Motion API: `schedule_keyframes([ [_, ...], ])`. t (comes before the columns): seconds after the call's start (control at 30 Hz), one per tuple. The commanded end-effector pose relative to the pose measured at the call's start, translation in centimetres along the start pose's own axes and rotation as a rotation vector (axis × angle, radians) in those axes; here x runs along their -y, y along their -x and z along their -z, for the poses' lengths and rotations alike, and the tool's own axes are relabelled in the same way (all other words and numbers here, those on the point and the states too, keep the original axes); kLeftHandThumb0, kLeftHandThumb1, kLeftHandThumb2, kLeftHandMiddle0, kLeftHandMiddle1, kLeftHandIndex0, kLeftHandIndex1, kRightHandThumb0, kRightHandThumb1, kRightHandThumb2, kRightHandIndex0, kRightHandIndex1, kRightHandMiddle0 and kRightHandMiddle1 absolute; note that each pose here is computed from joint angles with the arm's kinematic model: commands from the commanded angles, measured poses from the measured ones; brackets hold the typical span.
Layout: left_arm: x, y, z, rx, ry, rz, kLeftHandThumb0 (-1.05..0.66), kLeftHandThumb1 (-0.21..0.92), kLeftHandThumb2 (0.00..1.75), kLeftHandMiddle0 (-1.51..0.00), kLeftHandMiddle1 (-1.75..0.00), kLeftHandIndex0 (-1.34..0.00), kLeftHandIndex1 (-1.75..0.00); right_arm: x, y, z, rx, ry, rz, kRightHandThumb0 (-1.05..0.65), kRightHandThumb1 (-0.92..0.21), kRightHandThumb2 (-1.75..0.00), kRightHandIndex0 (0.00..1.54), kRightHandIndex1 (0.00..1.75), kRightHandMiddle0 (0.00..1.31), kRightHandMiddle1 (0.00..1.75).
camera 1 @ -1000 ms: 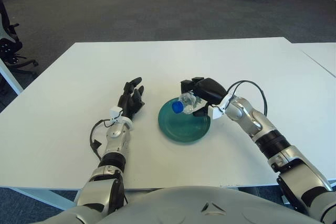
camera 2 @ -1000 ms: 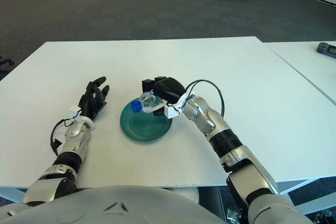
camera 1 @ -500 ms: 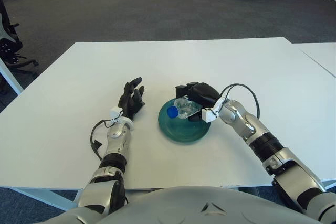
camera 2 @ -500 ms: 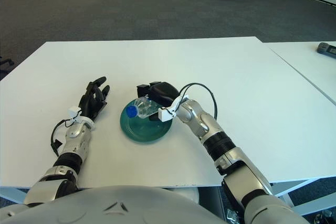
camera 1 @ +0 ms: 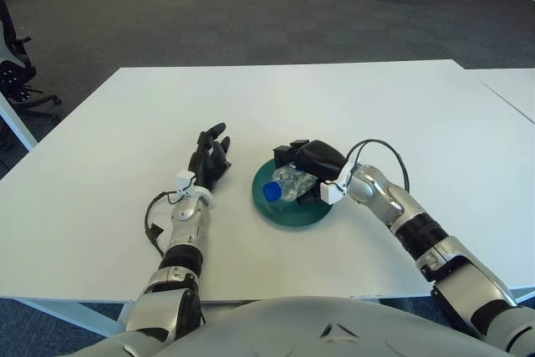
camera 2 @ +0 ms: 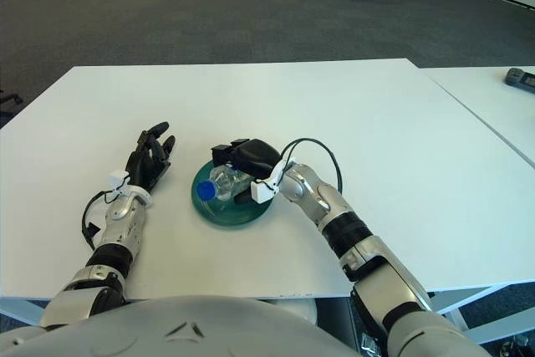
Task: Put the bottle into the plate.
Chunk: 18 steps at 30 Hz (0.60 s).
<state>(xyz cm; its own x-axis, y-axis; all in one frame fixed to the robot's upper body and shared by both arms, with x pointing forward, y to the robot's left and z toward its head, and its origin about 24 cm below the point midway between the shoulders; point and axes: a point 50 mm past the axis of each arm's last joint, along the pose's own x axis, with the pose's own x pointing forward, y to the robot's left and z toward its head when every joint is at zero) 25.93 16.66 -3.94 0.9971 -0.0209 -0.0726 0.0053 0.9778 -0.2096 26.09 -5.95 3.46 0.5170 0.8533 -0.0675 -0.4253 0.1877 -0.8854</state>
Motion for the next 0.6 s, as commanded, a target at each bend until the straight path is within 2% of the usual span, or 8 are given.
schedule_keyframes([
  [0.0,0.01,1.44,2.22,-0.111,0.038,-0.022,-0.86,0.92,0.97,-0.41,-0.02,0.0,-0.83,1.59,-0.43,0.07,0.045,0.07,0.029,-0.73,-0.85,-0.52,0.14,1.34,0.12,1.46],
  [0.07,0.04,1.42,2.23,-0.111,0.04,-0.022,-0.85,0.92,0.97,-0.42,-0.02,0.0,-0.84,1.55,-0.43,0.13,0.049,0.076,0.024,-0.9,-0.89,-0.46,0.08,1.24,0.06,1.39],
  [0.17,0.08,1.38,2.21,-0.11,0.052,-0.02,-0.85,0.92,0.96,-0.42,-0.02,0.0,-0.86,1.52,-0.31,0.19,0.064,0.087,-0.009,-0.99,-0.91,-0.44,0.05,0.97,0.02,1.19],
  [0.2,0.08,1.38,2.2,-0.109,0.056,-0.019,-0.84,0.92,0.95,-0.42,-0.02,0.0,-0.86,1.53,-0.22,0.18,0.069,0.093,-0.027,-1.01,-0.91,-0.45,0.07,0.77,0.01,1.1],
  [0.27,0.1,1.35,2.18,-0.107,0.061,-0.016,-0.83,0.92,0.93,-0.43,-0.02,0.0,-0.85,1.55,-0.05,0.24,0.069,0.104,-0.059,-1.03,-0.92,-0.48,0.09,0.39,0.01,0.82],
  [0.33,0.11,1.32,2.14,-0.104,0.064,-0.012,-0.82,0.92,0.92,-0.44,-0.02,0.0,-0.83,1.6,0.12,0.3,0.062,0.114,-0.089,-1.04,-0.92,-0.54,0.05,0.2,0.0,0.6],
  [0.43,0.1,1.34,2.08,-0.097,0.072,-0.007,-0.81,0.92,0.92,-0.45,-0.03,0.0,-0.8,1.63,0.21,0.35,0.051,0.111,-0.111,-1.05,-0.92,-0.65,0.01,0.07,0.0,0.35],
  [0.57,0.14,1.39,2.0,-0.088,0.09,0.0,-0.79,0.92,0.92,-0.47,-0.04,0.0,-0.8,1.67,0.3,0.33,0.043,0.096,-0.112,-1.05,-0.92,-0.72,0.0,0.01,0.0,0.18],
])
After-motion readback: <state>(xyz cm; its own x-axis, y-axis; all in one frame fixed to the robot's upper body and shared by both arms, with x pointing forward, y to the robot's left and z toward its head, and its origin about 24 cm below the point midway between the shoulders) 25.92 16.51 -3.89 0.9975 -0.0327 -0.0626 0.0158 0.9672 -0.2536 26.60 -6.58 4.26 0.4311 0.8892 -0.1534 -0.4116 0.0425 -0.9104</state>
